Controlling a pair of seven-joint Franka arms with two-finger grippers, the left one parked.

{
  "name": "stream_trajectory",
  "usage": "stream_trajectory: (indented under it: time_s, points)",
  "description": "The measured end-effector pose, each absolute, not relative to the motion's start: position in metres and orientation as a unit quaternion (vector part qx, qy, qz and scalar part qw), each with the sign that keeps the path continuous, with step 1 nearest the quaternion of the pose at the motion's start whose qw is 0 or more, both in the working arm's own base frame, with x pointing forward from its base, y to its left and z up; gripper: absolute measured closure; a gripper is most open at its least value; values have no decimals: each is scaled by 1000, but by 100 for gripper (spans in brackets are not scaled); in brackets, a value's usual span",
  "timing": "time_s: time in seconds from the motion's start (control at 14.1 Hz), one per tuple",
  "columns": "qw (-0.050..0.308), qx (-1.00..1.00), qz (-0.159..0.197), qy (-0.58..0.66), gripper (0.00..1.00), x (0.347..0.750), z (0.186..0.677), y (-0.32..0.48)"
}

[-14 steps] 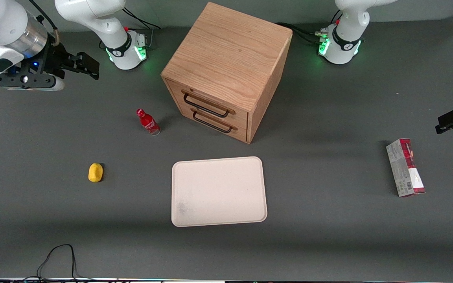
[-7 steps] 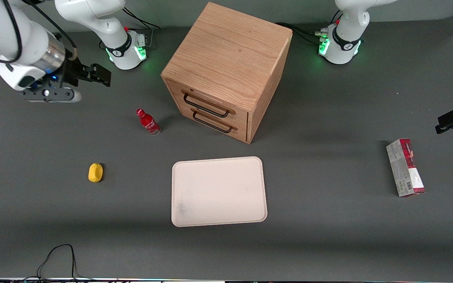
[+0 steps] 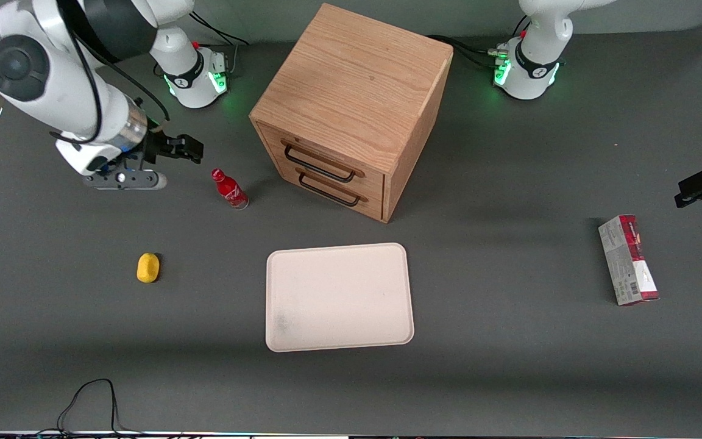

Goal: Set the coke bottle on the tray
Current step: 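Move the open right gripper over the red Coca-Cola bottle, then lower the right gripper and close it around the bottle's cap end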

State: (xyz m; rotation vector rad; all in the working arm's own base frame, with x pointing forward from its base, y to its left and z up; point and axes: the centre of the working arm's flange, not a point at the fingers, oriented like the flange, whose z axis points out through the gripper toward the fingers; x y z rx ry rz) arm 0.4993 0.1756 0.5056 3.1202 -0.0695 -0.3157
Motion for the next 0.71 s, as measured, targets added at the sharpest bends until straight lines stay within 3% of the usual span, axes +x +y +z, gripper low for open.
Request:
stream_trajectory:
  time_s: [0.71]
  points:
    - [0, 997, -81, -18, 0, 472, 404, 179]
